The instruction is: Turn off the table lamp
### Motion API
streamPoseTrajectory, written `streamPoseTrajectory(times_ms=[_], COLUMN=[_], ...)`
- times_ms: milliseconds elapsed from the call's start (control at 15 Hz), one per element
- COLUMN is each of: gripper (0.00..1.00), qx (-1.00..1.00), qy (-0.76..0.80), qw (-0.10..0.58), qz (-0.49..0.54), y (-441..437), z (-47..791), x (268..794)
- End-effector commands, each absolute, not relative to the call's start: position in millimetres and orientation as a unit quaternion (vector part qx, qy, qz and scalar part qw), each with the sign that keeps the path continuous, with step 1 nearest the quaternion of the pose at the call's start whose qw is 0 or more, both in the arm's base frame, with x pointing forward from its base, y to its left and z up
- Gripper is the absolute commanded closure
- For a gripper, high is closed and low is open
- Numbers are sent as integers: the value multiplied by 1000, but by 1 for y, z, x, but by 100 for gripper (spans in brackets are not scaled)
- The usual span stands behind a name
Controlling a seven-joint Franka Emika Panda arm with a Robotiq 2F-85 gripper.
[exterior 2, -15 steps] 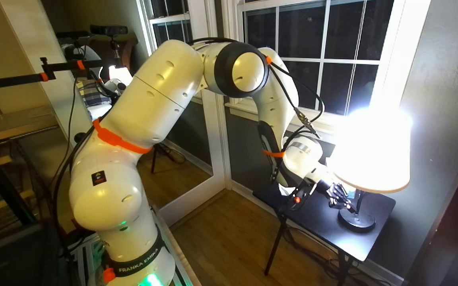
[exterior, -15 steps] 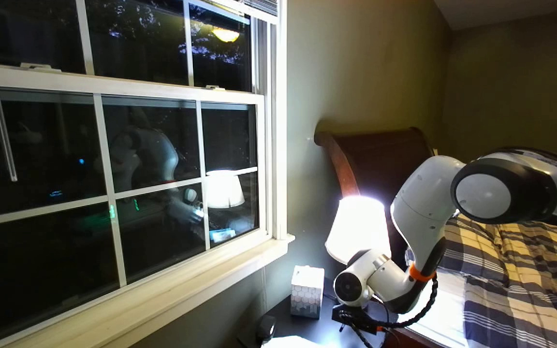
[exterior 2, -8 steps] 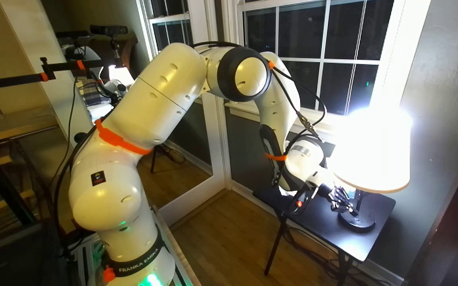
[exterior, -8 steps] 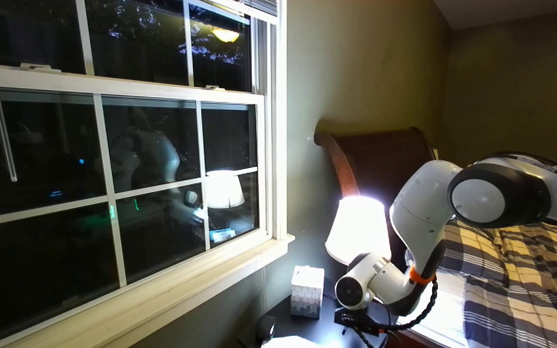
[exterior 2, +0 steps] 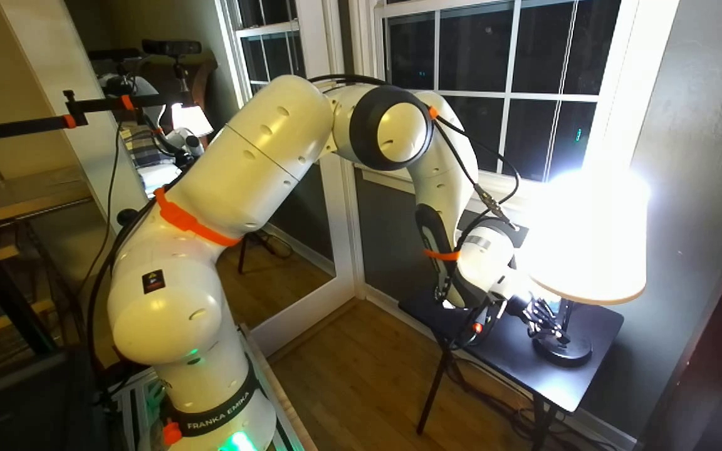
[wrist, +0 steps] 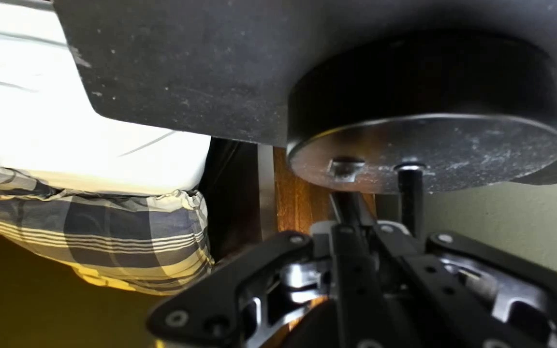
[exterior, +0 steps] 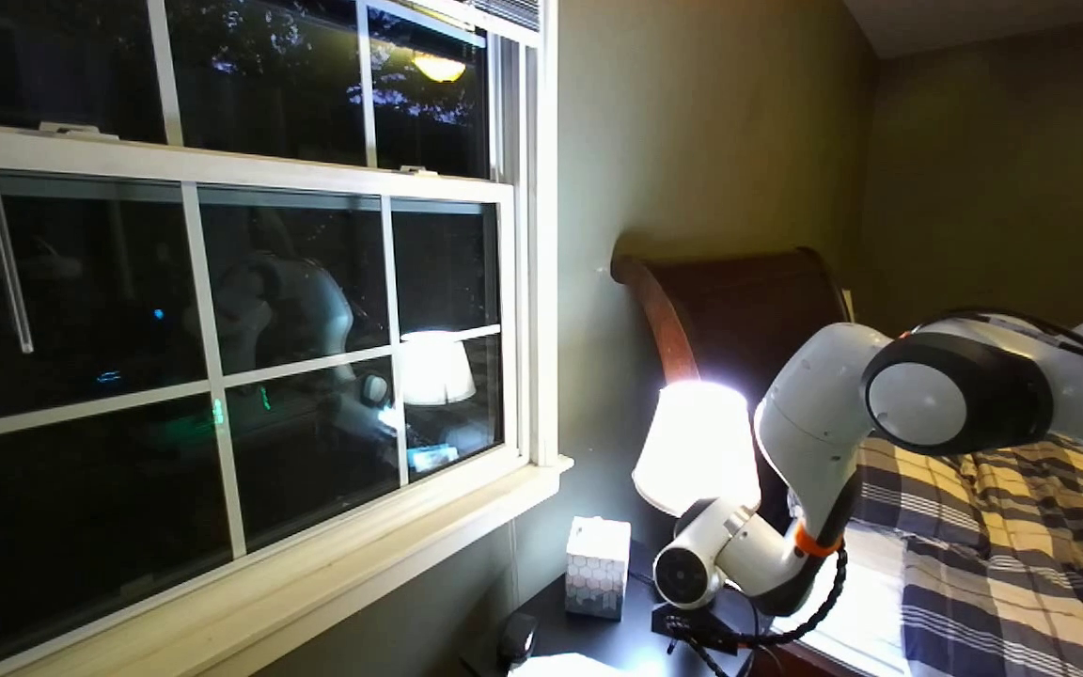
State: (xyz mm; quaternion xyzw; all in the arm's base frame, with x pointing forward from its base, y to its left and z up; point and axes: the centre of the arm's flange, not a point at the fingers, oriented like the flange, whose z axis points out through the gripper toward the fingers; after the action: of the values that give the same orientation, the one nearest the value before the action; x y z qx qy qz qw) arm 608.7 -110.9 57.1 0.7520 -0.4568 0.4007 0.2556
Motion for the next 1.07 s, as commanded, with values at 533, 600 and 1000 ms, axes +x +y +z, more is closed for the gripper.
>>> streamPoseTrajectory(times_ms=[533, 600, 1000], gripper=[100, 100, 100], qx=[747, 746, 746], qy=[-462, -462, -463], qw=[253, 253, 255], qz=[406, 407, 405], y=[-115, -115, -113], z=[44, 45, 44], x=[612, 612, 612])
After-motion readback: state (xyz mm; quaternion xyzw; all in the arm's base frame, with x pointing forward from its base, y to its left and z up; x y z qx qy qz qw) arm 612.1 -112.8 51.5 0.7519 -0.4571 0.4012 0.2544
